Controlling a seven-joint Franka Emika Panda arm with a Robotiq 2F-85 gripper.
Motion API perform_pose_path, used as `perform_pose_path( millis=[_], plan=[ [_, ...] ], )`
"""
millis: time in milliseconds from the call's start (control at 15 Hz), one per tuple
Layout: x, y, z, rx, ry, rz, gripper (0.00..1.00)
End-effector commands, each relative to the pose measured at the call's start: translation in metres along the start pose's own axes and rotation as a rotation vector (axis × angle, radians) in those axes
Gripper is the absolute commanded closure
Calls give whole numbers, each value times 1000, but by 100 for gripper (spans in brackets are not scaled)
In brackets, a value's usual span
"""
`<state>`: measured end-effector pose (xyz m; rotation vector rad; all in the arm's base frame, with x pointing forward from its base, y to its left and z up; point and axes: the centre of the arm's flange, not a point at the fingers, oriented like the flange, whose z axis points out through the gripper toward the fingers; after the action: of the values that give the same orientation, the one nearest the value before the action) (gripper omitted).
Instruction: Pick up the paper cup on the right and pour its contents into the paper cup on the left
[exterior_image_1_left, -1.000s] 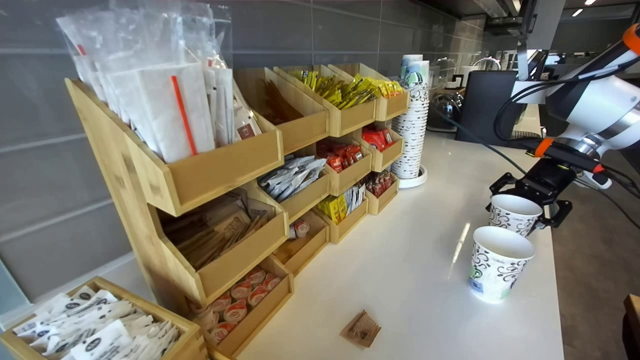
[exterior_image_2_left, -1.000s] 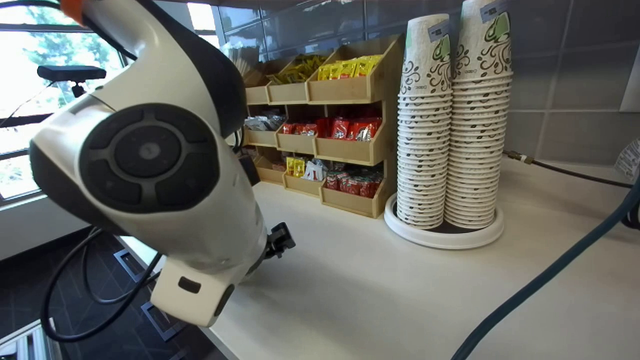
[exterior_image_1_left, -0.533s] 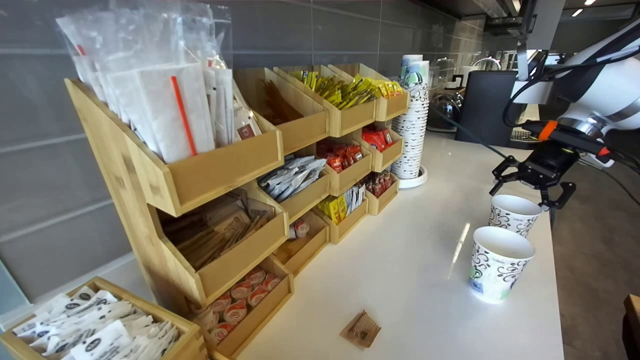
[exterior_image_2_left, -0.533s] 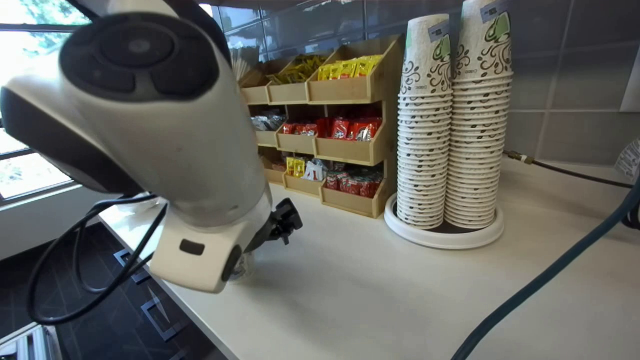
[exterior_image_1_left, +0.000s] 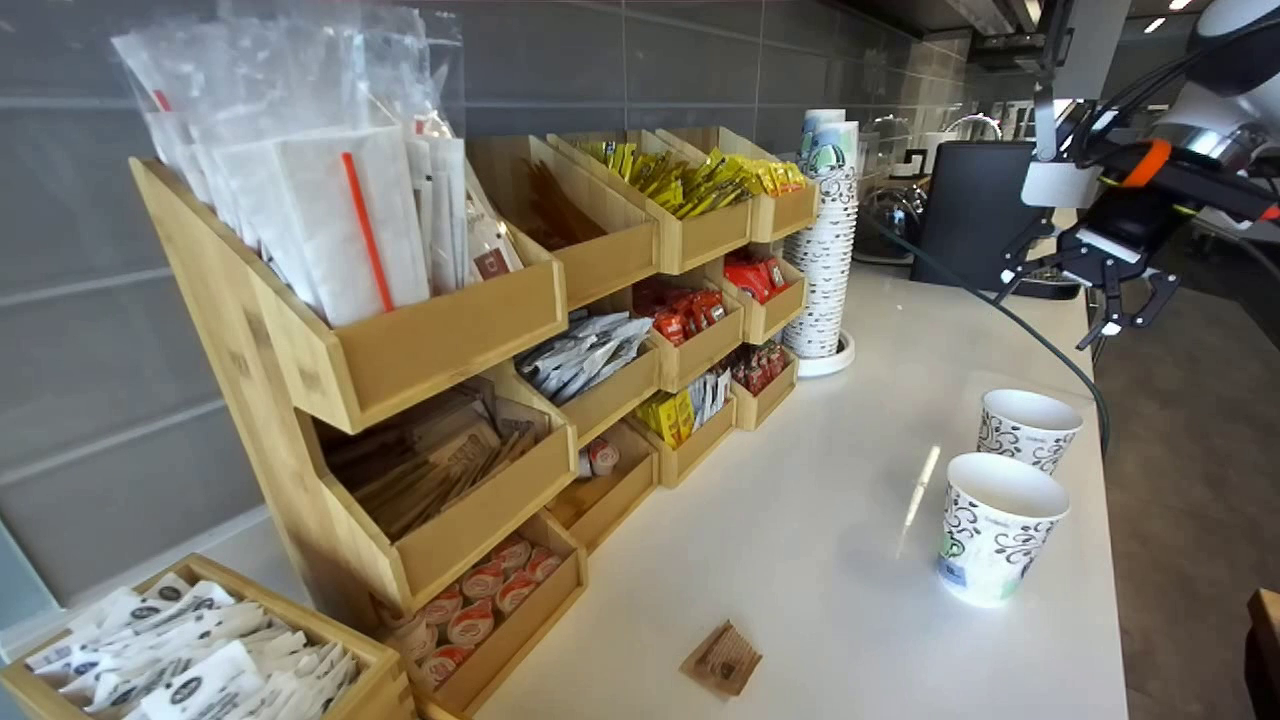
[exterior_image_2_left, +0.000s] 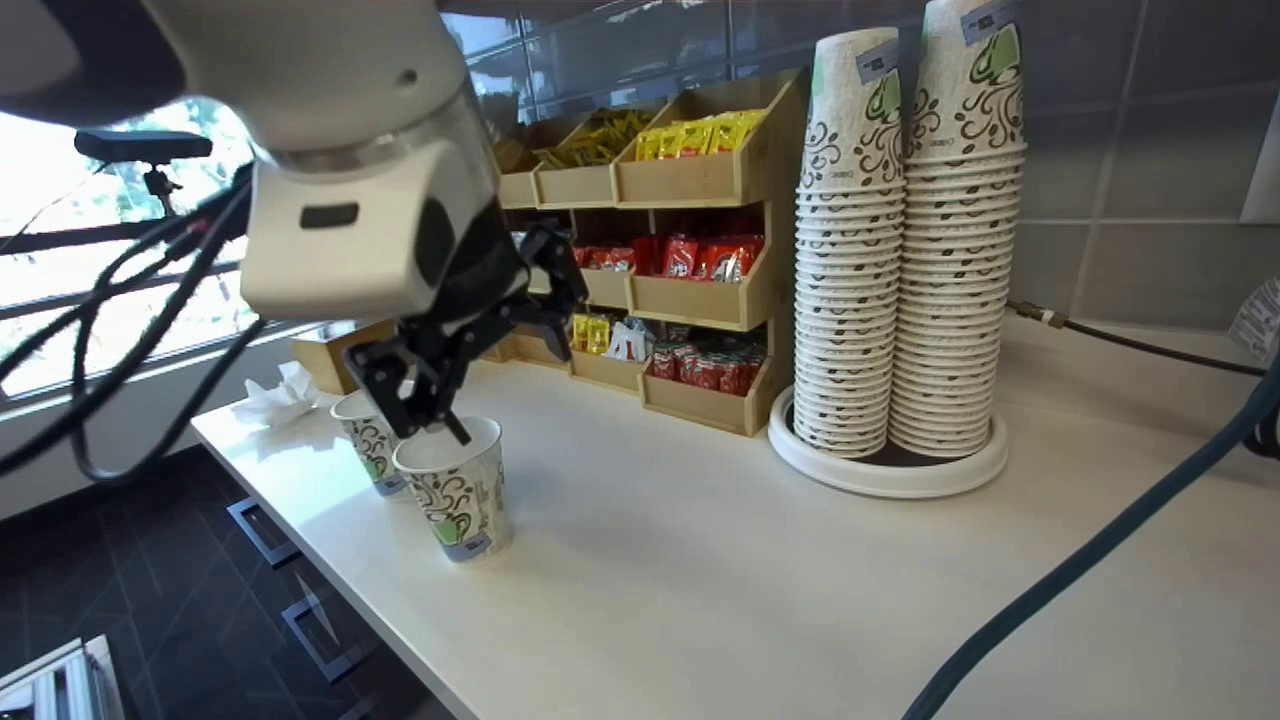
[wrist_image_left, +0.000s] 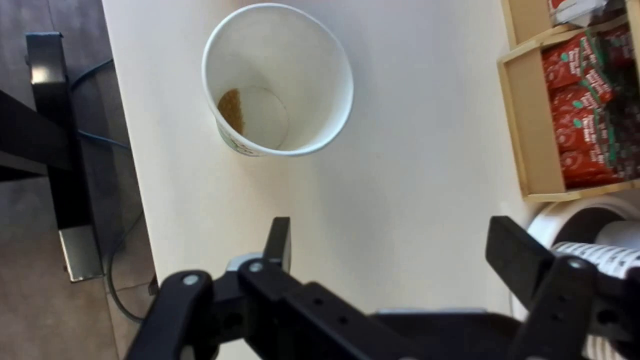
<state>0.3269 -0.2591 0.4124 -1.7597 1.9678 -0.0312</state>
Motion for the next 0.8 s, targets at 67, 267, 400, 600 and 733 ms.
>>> perform_pose_path(
  millis=[67, 267, 400, 600, 733],
  plan=[
    [-47, -5, -55, 20, 43, -206, 0],
    [-71, -5, -75, 6, 43, -328, 0],
    [-86, -1, -83, -19, 31, -392, 0],
    [-85, -3, -76, -27, 9, -386, 0],
    [-93, 1, -81, -39, 0, -414, 0]
  ],
)
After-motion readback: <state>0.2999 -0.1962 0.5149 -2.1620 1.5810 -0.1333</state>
